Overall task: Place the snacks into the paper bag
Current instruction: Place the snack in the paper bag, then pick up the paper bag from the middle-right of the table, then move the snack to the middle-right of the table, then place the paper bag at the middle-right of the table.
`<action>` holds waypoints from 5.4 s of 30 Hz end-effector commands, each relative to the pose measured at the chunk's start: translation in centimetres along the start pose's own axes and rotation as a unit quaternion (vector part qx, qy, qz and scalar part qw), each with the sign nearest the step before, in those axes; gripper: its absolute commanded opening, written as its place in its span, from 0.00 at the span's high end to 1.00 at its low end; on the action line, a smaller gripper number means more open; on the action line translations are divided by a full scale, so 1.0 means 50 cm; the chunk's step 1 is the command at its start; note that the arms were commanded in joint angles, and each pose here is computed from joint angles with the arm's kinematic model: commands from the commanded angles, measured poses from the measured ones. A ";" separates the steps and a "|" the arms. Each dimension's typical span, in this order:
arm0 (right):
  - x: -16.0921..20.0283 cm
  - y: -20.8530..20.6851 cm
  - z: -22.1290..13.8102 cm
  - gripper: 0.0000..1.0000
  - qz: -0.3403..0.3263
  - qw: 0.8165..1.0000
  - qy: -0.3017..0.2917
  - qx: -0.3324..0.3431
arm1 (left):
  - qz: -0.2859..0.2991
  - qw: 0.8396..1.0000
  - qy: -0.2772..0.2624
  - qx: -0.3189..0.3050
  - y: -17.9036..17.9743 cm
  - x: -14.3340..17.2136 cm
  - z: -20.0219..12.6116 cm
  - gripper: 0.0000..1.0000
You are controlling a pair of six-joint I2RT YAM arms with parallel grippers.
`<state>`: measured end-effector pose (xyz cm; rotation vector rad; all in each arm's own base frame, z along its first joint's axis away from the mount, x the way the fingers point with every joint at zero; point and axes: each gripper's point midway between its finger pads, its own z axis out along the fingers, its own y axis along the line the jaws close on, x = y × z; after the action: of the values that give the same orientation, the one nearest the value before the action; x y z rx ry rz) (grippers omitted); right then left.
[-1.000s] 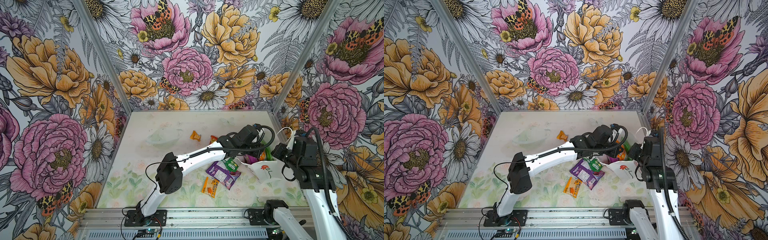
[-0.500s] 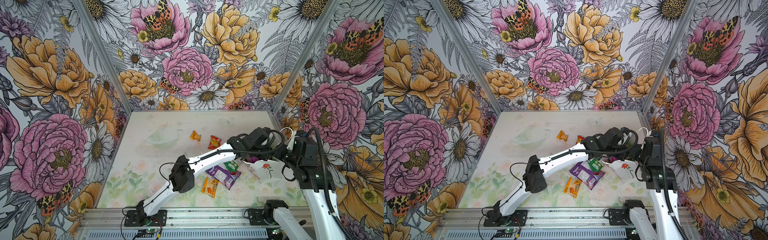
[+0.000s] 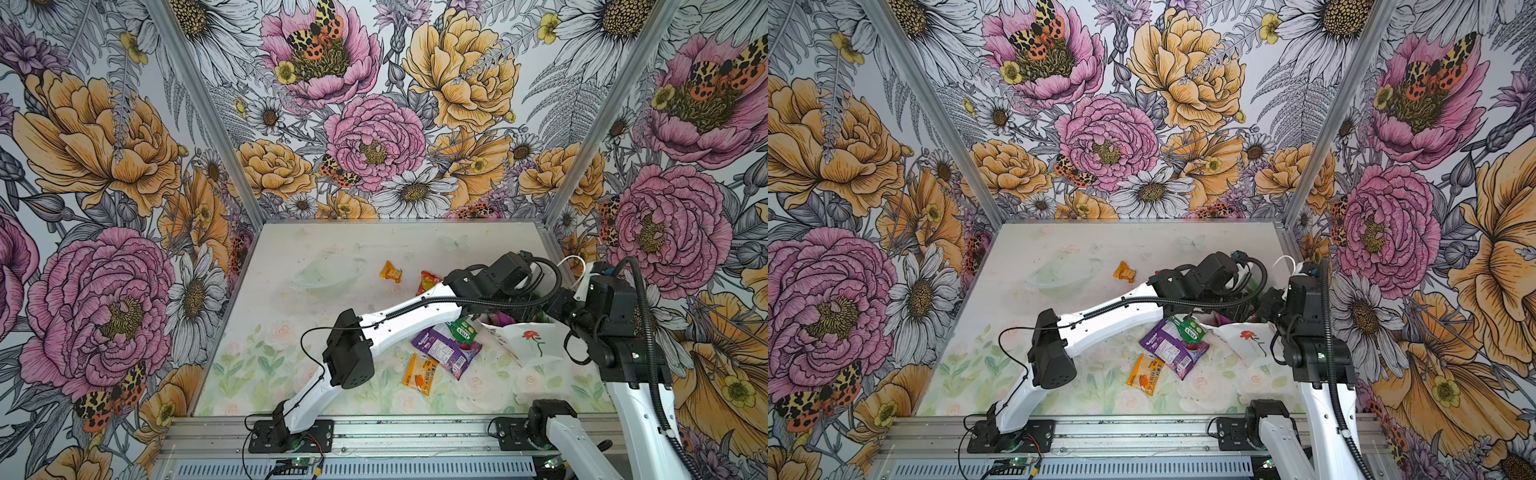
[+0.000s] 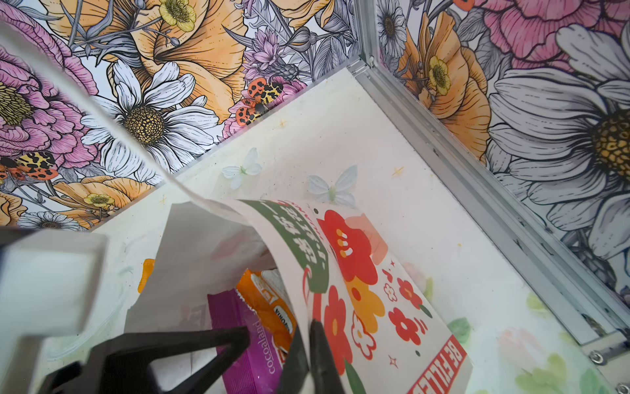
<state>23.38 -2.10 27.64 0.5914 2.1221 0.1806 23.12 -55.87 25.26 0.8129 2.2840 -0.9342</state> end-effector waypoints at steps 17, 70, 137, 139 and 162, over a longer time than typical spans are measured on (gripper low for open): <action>-0.036 0.004 -0.001 1.00 -0.009 0.999 -0.036 0.001 | -0.079 0.970 -0.182 -0.140 0.198 -0.012 -0.397 0.22; -0.068 0.021 -0.014 1.00 -0.004 0.999 -0.045 -0.006 | -0.154 0.969 -0.130 0.141 -0.025 -0.106 -0.124 1.00; 0.006 0.159 0.051 1.00 -0.121 0.991 0.022 -0.062 | -0.187 0.961 -0.202 0.019 0.213 -0.078 -0.273 0.53; 0.001 0.157 0.053 1.00 -0.122 0.991 0.020 -0.056 | -0.185 0.960 -0.211 0.015 0.217 -0.071 -0.292 0.48; -0.020 0.155 0.034 1.00 -0.142 0.988 0.004 -0.053 | -0.254 0.930 -0.173 -0.201 0.496 0.210 -0.466 0.32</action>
<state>27.38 4.83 26.52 0.2092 2.2889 0.1454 27.92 -25.04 24.92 -0.0497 2.2069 -0.8586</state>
